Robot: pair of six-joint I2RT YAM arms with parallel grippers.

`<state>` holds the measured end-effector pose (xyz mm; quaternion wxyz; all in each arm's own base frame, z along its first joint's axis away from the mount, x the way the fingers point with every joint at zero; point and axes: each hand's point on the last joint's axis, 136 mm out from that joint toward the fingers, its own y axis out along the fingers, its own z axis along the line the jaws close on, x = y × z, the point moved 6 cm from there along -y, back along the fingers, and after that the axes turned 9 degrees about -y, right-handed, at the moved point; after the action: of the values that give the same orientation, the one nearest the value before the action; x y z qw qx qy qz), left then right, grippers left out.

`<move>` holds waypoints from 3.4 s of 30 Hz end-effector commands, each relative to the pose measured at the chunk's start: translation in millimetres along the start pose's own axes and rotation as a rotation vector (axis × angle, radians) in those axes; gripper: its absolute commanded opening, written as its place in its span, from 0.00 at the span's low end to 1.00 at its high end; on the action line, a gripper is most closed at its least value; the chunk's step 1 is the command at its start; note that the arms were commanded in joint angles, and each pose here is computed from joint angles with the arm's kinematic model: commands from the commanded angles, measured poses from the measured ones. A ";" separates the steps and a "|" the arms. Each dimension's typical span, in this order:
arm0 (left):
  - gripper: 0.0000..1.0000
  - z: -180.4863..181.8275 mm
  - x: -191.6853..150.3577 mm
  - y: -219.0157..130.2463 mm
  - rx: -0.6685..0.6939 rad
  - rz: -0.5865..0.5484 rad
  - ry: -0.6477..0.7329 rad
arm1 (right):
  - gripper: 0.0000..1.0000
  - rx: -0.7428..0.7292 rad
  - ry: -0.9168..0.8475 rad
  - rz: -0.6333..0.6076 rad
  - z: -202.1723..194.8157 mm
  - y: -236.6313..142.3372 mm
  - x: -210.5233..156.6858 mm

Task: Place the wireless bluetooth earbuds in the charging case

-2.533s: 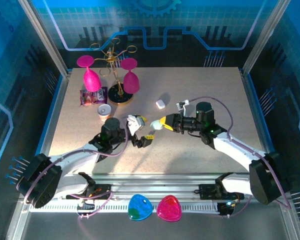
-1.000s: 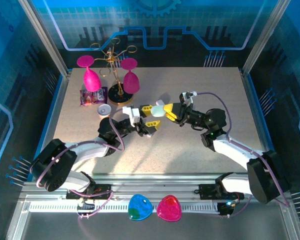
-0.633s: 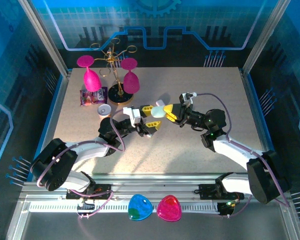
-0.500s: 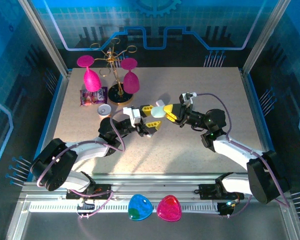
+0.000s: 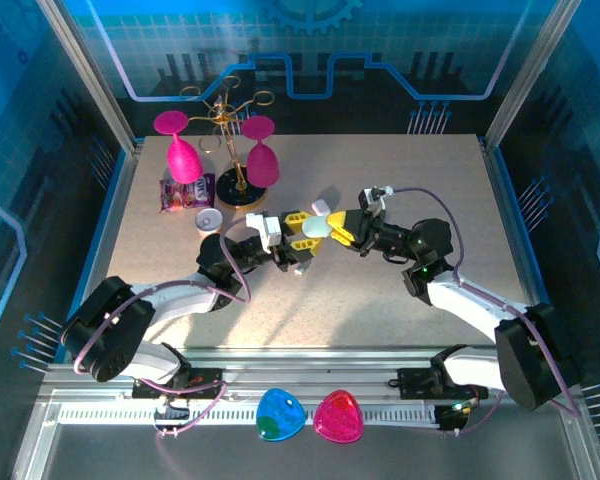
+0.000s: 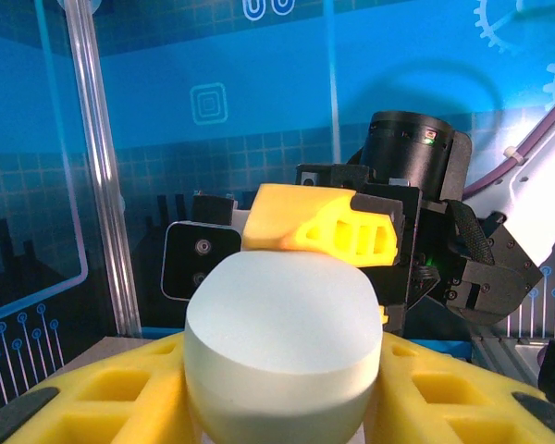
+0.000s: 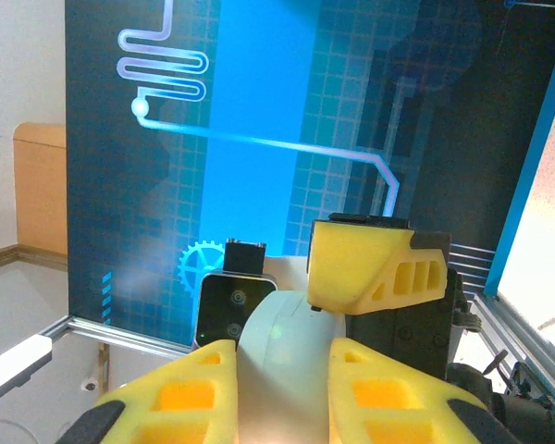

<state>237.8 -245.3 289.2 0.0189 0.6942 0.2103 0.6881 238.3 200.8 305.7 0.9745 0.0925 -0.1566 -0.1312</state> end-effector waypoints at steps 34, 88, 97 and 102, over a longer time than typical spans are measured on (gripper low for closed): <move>0.38 -7.3 8.7 6.2 -0.068 -0.024 0.022 | 0.18 -0.006 0.010 -0.022 -11.1 -1.0 1.0; 0.27 -28.0 -18.6 -19.6 -0.231 0.273 -0.234 | 0.84 -0.645 -1.027 0.065 11.2 -23.9 -20.5; 0.27 -31.4 -19.5 -23.3 -0.239 0.267 -0.221 | 0.84 -0.674 -1.004 0.049 14.7 -28.9 -18.3; 0.27 -26.2 -20.3 -23.0 -0.195 0.263 -0.228 | 0.85 -0.594 -1.027 0.058 26.4 -27.2 -24.9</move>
<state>211.5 -240.7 258.8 0.0134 0.7975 0.0384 0.6020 207.2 181.1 294.6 0.7668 -0.2956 -0.5472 -0.1590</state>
